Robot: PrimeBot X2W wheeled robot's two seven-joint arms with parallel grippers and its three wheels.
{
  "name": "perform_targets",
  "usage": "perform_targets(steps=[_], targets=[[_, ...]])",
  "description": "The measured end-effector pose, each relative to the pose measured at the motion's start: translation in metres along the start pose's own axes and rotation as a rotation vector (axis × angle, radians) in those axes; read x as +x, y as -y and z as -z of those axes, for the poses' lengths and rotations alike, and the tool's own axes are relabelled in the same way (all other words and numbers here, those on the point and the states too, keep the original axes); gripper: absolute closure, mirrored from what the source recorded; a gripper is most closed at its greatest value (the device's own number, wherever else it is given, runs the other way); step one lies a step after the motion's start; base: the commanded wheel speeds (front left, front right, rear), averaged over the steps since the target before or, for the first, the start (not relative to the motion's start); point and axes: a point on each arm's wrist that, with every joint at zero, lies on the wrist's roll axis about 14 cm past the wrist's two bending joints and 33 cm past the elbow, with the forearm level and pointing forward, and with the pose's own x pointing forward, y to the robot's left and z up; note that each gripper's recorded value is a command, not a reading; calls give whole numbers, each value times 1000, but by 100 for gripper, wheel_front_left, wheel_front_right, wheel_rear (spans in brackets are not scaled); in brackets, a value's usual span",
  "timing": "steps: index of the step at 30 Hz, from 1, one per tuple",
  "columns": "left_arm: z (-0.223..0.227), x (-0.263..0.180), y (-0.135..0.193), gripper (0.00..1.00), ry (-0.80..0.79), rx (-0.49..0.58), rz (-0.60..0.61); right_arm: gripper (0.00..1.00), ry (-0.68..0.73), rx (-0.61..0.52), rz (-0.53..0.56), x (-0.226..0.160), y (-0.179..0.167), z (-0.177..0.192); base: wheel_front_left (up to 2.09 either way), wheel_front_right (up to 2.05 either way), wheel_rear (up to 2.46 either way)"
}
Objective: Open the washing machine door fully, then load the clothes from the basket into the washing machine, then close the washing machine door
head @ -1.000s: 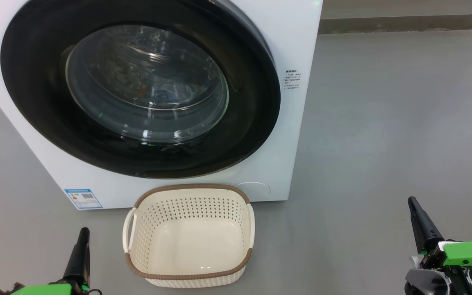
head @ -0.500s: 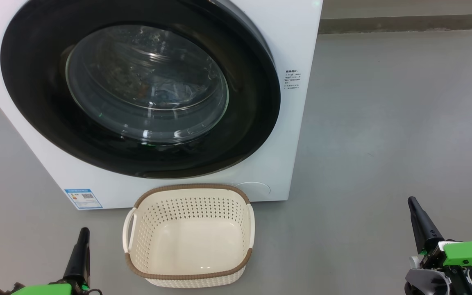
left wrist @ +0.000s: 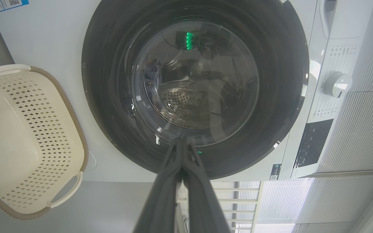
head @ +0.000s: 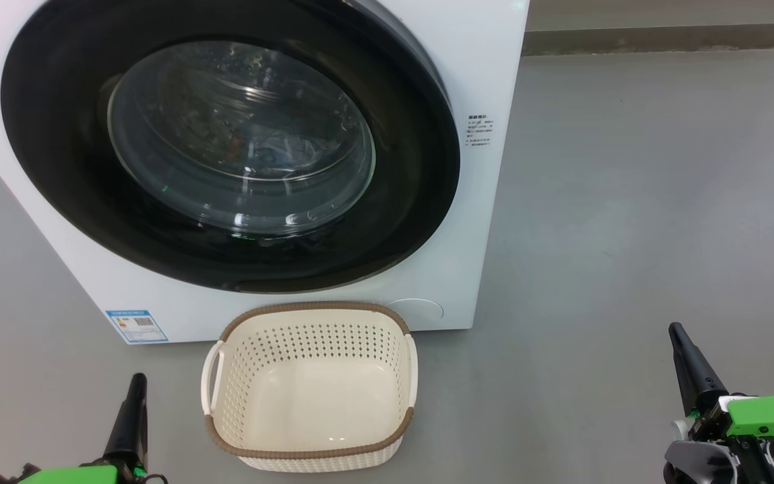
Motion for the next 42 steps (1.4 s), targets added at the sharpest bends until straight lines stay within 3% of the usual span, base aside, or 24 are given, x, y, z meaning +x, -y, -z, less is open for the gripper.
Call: perform_targets(steps=[42], targets=[[0, 0, 0, 100, 0, 0, 0, 100, 0, 0, 0, 0, 0, 0, 0, 0, 0]])
